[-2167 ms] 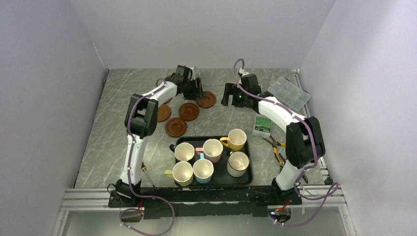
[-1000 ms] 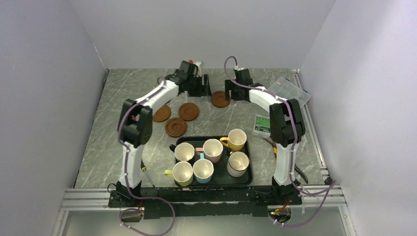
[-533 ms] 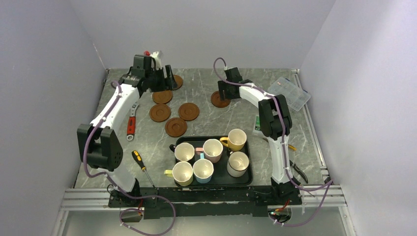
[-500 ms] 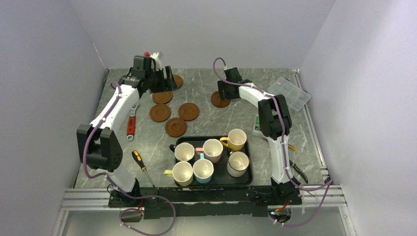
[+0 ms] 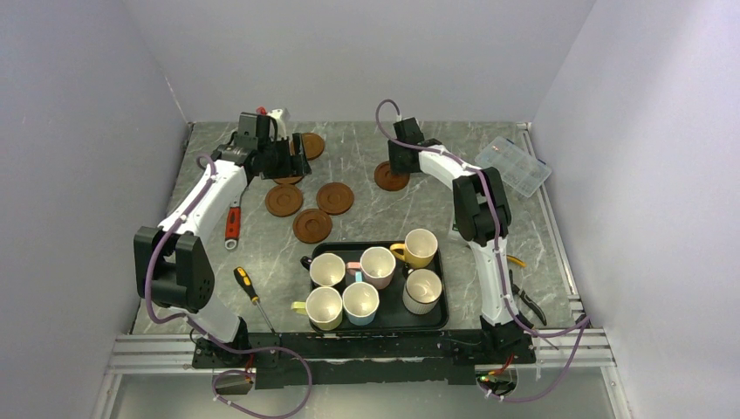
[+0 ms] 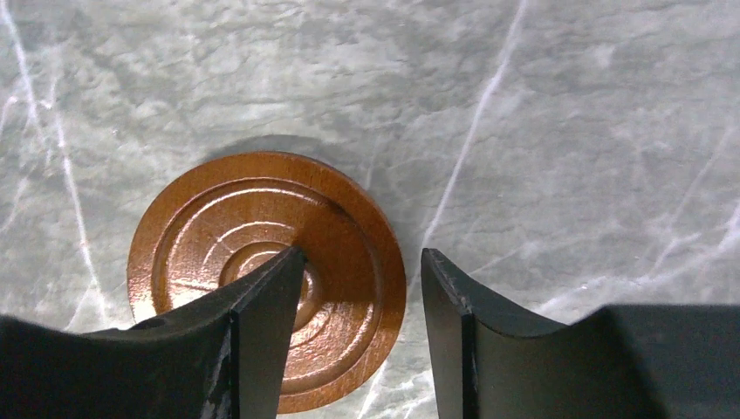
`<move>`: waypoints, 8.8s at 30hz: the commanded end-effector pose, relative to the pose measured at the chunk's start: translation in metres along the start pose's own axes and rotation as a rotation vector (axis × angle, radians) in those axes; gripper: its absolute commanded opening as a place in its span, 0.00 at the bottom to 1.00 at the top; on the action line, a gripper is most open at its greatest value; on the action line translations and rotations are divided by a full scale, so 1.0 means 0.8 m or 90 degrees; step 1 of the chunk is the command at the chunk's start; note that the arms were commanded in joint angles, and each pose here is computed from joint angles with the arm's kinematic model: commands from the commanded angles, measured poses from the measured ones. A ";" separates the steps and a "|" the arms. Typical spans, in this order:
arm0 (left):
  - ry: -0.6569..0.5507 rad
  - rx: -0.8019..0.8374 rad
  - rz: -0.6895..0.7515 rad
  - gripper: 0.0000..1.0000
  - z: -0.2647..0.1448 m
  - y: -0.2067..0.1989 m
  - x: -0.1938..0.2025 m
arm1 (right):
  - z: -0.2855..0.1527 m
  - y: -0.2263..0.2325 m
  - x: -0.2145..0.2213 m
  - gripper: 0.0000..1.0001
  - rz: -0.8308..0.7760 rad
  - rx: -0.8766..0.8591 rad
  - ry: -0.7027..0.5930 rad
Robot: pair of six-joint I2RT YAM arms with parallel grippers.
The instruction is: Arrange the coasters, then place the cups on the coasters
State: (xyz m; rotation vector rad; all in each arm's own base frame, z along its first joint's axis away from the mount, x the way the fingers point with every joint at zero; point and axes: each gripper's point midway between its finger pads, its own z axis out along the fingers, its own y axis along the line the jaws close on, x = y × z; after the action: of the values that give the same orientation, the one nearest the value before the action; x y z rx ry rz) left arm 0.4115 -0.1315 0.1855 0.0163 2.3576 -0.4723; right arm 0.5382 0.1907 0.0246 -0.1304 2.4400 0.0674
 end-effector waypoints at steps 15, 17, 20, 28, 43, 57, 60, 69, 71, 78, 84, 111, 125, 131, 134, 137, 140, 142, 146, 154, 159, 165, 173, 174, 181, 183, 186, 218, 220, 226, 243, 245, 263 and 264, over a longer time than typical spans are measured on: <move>-0.062 0.013 0.009 0.78 -0.028 -0.013 -0.028 | 0.012 -0.156 0.008 0.45 0.111 0.197 0.049; -0.067 0.014 0.009 0.79 -0.031 -0.014 -0.030 | 0.014 -0.172 0.006 0.45 0.127 0.210 0.052; -0.074 0.014 0.010 0.79 -0.035 -0.015 -0.031 | 0.015 -0.190 0.001 0.46 0.151 0.219 0.056; -0.080 0.014 0.010 0.79 -0.039 -0.016 -0.034 | 0.017 -0.217 -0.004 0.46 0.172 0.226 0.059; -0.078 0.024 0.013 0.80 -0.040 -0.019 -0.034 | -0.041 -0.179 -0.109 0.76 0.170 0.097 -0.039; -0.088 0.035 0.013 0.80 -0.045 -0.024 -0.035 | -0.134 0.040 -0.086 0.87 -0.006 -0.100 -0.079; -0.089 0.036 0.013 0.80 -0.045 -0.024 -0.036 | -0.140 0.105 -0.066 0.87 -0.037 -0.148 -0.080; -0.084 0.042 0.009 0.83 -0.044 -0.026 -0.034 | -0.104 0.217 -0.004 0.89 -0.119 -0.171 -0.036; -0.083 0.040 0.010 0.83 -0.043 -0.025 -0.034 | -0.094 0.223 0.009 0.89 -0.128 -0.158 -0.023; -0.089 0.042 0.011 0.83 -0.047 -0.027 -0.036 | -0.076 0.221 0.035 0.84 -0.141 -0.132 -0.002; -0.092 0.043 0.010 0.83 -0.049 -0.028 -0.037 | -0.059 0.213 0.050 0.77 -0.147 -0.100 0.012; -0.081 0.029 0.011 0.82 -0.040 -0.021 -0.033 | -0.034 0.066 0.048 0.55 -0.043 0.074 0.038; -0.060 0.019 0.008 0.83 -0.026 -0.014 -0.024 | 0.008 -0.048 0.007 0.52 0.052 0.139 0.042; -0.051 0.020 0.004 0.82 -0.020 -0.013 -0.020 | 0.023 -0.069 -0.004 0.52 0.076 0.146 0.038; -0.047 0.019 0.004 0.83 -0.018 -0.012 -0.019 | 0.027 -0.073 -0.010 0.52 0.083 0.148 0.030; -0.045 0.019 0.003 0.83 -0.017 -0.012 -0.017 | 0.030 -0.078 -0.013 0.52 0.085 0.157 0.027; -0.046 0.018 0.003 0.83 -0.017 -0.012 -0.018 | 0.031 -0.085 -0.016 0.52 0.089 0.166 0.023; -0.047 0.018 0.003 0.82 -0.017 -0.011 -0.018 | 0.032 -0.089 -0.017 0.52 0.090 0.174 0.020; -0.052 0.018 0.004 0.82 -0.020 -0.012 -0.020 | 0.035 -0.098 -0.020 0.51 0.093 0.183 0.017; -0.051 0.018 0.004 0.82 -0.020 -0.012 -0.021 | 0.039 -0.104 -0.029 0.51 0.092 0.190 0.005; -0.053 0.016 0.005 0.82 -0.021 -0.012 -0.021 | 0.041 -0.109 -0.035 0.51 0.097 0.193 -0.001; -0.055 0.016 0.005 0.82 -0.022 -0.012 -0.021 | 0.035 -0.104 -0.043 0.51 0.095 0.175 -0.003; -0.059 0.019 0.004 0.82 -0.025 -0.014 -0.023 | -0.014 -0.082 -0.092 0.59 0.088 0.102 -0.046; -0.061 0.018 0.004 0.82 -0.025 -0.013 -0.023 | -0.022 -0.079 -0.101 0.59 0.087 0.089 -0.055; -0.076 0.022 0.002 0.83 -0.034 -0.016 -0.029 | -0.085 -0.042 -0.136 0.61 0.084 0.024 -0.095; -0.080 0.022 -0.004 0.85 -0.036 -0.016 -0.031 | -0.099 -0.018 -0.134 0.61 0.072 -0.004 -0.101; -0.091 0.027 -0.024 0.87 -0.041 -0.010 -0.036 | -0.115 0.025 -0.124 0.61 0.048 -0.033 -0.102; -0.144 -0.019 -0.052 0.88 -0.068 0.026 -0.059 | -0.117 0.317 0.096 0.76 -0.146 -0.206 0.027; -0.146 -0.021 -0.054 0.88 -0.069 0.027 -0.060 | -0.112 0.319 0.104 0.76 -0.153 -0.201 0.033; -0.145 -0.020 -0.061 0.88 -0.068 0.029 -0.060 | -0.104 0.322 0.123 0.76 -0.170 -0.189 0.043; -0.154 -0.031 -0.068 0.87 -0.073 0.038 -0.064 | -0.079 0.213 0.107 0.60 -0.123 -0.008 0.029; -0.154 -0.030 -0.069 0.87 -0.073 0.038 -0.064 | -0.077 0.188 0.099 0.59 -0.112 0.014 0.030; -0.154 -0.028 -0.078 0.87 -0.072 0.041 -0.063 | -0.091 -0.003 0.109 0.56 0.034 0.139 0.078; -0.153 -0.028 -0.078 0.87 -0.071 0.041 -0.063 | -0.092 -0.010 0.111 0.56 0.040 0.145 0.081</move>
State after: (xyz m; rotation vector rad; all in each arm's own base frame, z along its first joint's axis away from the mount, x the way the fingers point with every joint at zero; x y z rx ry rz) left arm 0.4161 -0.0759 0.2285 -0.1898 2.1994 -0.4341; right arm 0.4375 0.2016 0.0246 -0.0188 2.5218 -0.1107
